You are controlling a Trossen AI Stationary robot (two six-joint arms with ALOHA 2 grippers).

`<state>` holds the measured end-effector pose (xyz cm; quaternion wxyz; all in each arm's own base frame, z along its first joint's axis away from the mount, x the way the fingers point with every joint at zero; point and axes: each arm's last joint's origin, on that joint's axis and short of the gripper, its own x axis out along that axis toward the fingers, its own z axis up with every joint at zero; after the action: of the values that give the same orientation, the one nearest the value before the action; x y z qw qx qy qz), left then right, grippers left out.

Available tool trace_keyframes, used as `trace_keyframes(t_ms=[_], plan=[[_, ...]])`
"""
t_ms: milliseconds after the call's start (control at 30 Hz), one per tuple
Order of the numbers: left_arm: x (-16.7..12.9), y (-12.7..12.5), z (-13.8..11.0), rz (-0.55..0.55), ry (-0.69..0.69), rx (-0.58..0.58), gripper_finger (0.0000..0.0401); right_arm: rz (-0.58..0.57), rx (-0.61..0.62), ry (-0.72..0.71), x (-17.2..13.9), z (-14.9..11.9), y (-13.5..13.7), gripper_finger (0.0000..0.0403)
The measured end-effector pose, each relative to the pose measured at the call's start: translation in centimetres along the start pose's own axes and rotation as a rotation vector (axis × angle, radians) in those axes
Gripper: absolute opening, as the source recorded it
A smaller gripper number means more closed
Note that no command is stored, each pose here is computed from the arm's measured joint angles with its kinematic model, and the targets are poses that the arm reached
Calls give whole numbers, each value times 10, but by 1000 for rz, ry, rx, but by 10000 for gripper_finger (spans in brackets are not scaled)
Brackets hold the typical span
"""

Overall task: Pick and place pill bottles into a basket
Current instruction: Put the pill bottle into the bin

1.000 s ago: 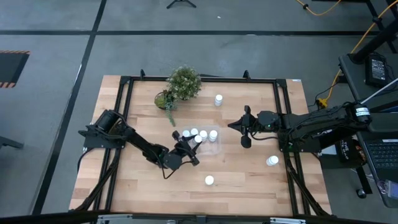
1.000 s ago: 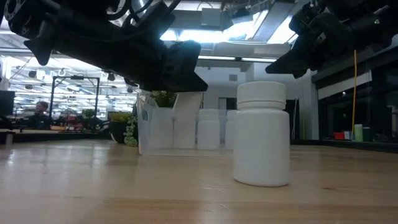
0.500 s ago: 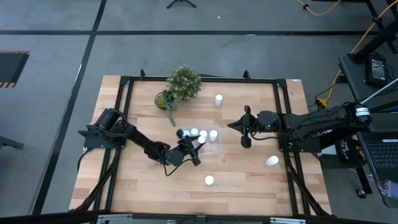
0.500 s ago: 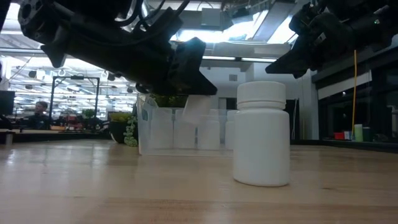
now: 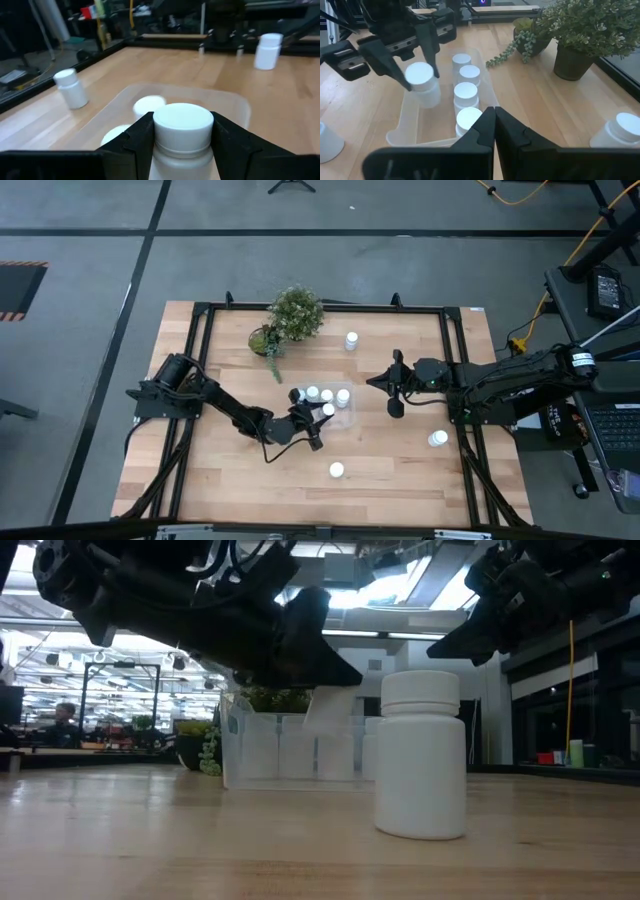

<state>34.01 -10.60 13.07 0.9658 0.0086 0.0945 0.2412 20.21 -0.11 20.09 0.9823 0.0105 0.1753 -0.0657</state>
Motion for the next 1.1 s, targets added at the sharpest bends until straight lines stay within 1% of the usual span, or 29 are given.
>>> trace_keyframes(t_ms=[200, 267, 400, 500, 633, 733, 867, 967, 1100], plan=[[6, -3, -8, -55, -36, 11, 154, 0, 0, 0, 0, 0, 0, 12], [8, -3, -11, -59, -55, 21, 154, 0, 0, 0, 0, 0, 0, 12], [11, -1, -10, -56, -84, 31, 154, 0, 1, 0, 0, 0, 0, 12], [15, 1, -10, -86, -81, 39, 154, 0, 0, 0, 0, 0, 0, 12], [23, 8, -9, -142, -74, 6, 154, 0, 0, 0, 0, 0, 0, 12], [27, 11, -8, -154, -73, 5, 154, 0, 0, 0, 0, 0, 0, 12], [34, 8, -4, -197, -76, 24, 154, 0, 0, 0, 0, 0, 0, 12], [38, 5, -5, -203, -47, 56, 154, 0, 0, 0, 0, 0, 0, 12], [44, 2, -9, -216, -38, 62, 154, 0, 0, 0, 0, 0, 0, 12]])
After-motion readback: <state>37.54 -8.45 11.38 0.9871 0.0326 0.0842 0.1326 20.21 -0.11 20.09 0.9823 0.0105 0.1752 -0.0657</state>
